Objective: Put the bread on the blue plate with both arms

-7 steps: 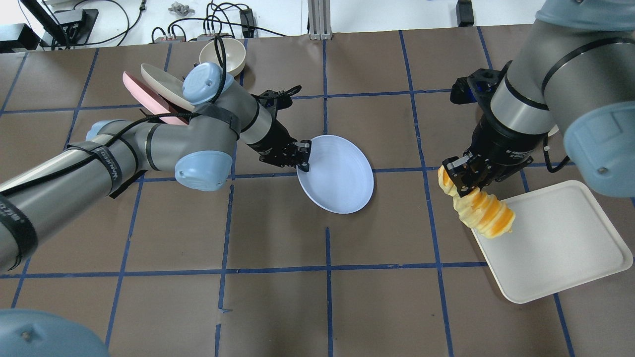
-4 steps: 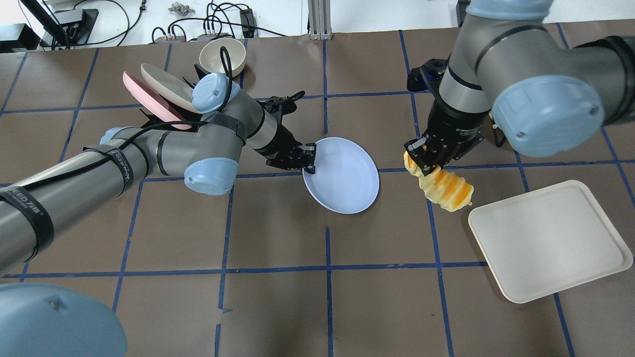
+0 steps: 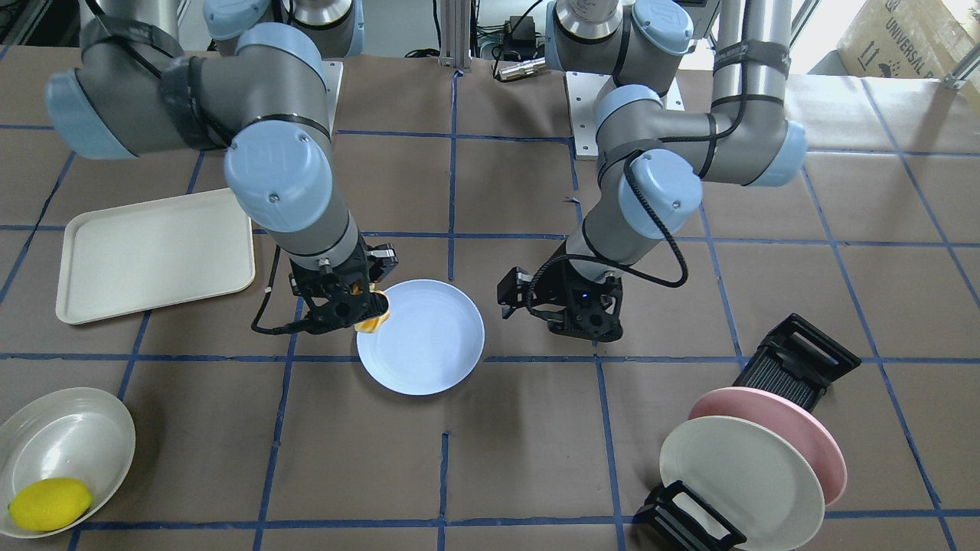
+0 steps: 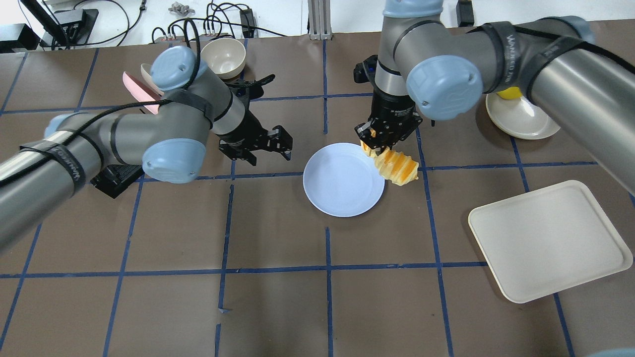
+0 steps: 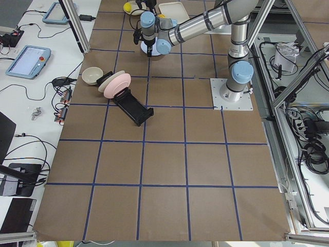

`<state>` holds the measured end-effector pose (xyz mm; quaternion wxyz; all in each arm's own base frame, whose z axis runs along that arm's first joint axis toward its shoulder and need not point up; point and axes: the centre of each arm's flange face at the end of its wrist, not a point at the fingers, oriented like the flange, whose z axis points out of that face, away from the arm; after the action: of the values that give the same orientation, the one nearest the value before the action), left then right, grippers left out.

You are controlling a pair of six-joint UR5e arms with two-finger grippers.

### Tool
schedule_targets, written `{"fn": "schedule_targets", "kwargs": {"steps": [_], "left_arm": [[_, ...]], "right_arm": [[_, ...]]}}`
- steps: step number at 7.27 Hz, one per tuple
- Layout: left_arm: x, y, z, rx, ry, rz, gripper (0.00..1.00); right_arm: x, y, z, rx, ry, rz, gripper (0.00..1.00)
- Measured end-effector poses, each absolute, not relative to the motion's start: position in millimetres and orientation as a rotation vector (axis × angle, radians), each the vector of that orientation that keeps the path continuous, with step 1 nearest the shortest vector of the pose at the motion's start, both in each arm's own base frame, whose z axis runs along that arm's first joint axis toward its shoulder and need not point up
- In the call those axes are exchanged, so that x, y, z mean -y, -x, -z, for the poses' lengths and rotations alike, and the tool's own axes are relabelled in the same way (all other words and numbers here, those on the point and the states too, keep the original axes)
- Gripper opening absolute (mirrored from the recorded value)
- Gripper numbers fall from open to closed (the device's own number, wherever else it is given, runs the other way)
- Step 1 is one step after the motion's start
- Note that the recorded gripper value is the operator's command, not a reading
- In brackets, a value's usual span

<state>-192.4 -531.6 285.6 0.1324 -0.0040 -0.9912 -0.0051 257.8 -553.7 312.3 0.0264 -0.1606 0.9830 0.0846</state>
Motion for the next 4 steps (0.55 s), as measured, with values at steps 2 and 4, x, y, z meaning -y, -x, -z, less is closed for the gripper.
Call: {"fn": "schedule_targets", "kwargs": {"steps": [2, 4], "left_arm": [[507.4, 162.7, -351.6, 3.017, -0.026, 0.058, 1.0], [498.7, 152.6, -417.6, 3.11, -0.025, 0.1, 1.0]], "right_arm": [[571.0, -284.0, -265.0, -3.037, 0.524, -0.247, 0.45], [574.4, -296.1, -235.6, -3.039, 0.527, -0.258, 1.0]]}}
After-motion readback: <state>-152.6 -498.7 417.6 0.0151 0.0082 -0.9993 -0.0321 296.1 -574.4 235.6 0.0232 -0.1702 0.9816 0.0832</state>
